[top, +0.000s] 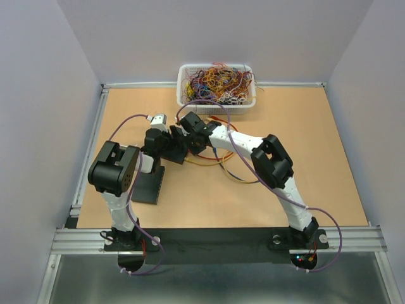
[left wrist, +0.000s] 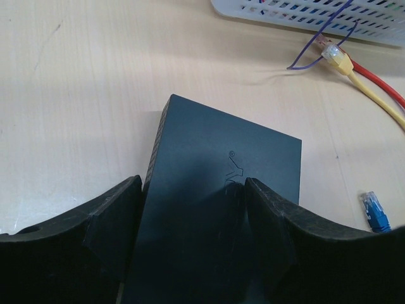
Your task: Insert the plug into the switch port
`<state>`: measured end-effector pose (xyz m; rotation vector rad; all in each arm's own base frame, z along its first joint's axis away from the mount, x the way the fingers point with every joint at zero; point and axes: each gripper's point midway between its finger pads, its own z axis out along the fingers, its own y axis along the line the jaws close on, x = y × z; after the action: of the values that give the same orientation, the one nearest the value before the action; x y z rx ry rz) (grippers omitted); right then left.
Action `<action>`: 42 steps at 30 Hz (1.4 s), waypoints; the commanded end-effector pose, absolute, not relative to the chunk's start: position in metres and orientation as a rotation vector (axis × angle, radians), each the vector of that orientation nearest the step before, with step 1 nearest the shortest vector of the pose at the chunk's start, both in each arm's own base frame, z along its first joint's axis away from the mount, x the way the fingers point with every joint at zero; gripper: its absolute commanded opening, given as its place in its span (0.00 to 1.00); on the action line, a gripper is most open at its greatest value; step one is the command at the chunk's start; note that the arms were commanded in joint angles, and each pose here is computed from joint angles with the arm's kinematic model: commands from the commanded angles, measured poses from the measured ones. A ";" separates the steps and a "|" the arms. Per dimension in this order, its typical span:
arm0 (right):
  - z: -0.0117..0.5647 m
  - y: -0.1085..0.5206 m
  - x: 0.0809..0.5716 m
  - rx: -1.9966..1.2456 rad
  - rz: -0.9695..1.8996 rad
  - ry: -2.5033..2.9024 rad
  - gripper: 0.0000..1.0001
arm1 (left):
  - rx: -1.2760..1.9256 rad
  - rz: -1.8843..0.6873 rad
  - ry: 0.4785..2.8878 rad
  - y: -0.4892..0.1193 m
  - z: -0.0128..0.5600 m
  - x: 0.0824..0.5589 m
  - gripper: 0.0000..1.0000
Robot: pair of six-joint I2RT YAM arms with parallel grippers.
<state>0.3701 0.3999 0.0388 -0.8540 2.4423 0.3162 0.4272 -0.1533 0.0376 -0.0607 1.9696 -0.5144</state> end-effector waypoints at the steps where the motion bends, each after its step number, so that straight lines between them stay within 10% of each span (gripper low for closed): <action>1: 0.161 0.526 0.414 -0.703 0.827 1.880 0.00 | 0.111 -0.929 2.189 -0.232 0.008 0.353 0.74; 30: 0.136 0.492 0.313 -0.782 0.815 1.987 0.01 | 0.121 -0.941 2.225 -0.238 -0.006 0.361 0.74; 42: 0.121 0.452 0.336 -0.704 0.539 2.021 0.36 | 0.110 -0.931 2.234 -0.237 -0.008 0.362 0.74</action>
<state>0.2931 0.4345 0.0438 -0.8532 2.2811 0.5157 0.4169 -0.2193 0.0418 0.1130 1.9846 -0.8088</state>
